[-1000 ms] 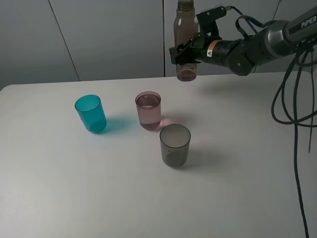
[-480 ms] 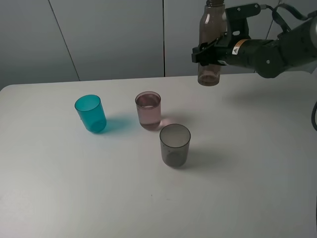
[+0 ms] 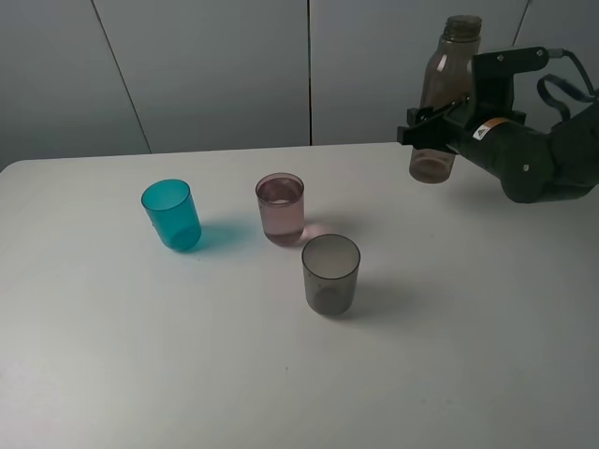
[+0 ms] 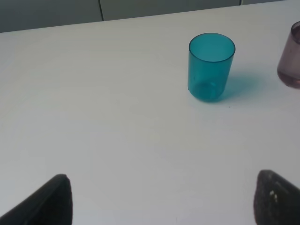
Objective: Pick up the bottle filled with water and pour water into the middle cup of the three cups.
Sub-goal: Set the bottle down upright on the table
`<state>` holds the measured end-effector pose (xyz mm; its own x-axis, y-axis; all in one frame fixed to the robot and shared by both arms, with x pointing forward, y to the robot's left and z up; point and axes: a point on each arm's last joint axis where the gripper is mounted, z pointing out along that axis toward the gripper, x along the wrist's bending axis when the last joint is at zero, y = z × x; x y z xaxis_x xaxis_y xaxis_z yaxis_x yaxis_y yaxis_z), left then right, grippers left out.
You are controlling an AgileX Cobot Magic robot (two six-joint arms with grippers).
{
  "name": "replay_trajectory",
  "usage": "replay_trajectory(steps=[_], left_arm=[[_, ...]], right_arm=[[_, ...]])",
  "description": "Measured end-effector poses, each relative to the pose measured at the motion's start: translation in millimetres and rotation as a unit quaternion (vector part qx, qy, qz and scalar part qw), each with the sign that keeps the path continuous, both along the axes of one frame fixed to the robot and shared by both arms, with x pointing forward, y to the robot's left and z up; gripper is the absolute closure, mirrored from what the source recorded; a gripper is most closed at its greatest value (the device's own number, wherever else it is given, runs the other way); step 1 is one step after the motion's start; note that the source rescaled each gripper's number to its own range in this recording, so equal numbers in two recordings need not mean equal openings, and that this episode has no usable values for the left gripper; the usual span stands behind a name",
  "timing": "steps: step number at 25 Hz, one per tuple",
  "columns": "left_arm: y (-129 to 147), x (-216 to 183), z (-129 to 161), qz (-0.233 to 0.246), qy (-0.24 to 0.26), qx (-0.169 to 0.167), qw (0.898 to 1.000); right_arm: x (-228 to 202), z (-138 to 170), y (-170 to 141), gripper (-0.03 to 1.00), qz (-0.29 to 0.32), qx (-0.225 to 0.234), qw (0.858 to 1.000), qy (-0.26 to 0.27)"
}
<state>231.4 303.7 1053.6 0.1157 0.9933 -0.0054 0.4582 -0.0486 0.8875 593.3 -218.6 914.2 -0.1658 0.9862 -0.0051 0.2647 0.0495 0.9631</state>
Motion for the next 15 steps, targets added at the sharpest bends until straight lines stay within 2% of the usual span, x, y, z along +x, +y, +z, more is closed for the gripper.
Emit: replay_trajectory(steps=[6, 15], left_arm=[[0.0, 0.0, 0.0, 0.000, 0.000, 0.000, 1.000], [0.0, 0.0, 0.0, 0.000, 0.000, 0.000, 1.000]], right_arm=[[3.0, -31.4, -2.2, 0.97, -0.013, -0.005, 1.000, 0.004], [10.5, -44.8, -2.0, 0.97, -0.021, -0.002, 1.000, -0.010]])
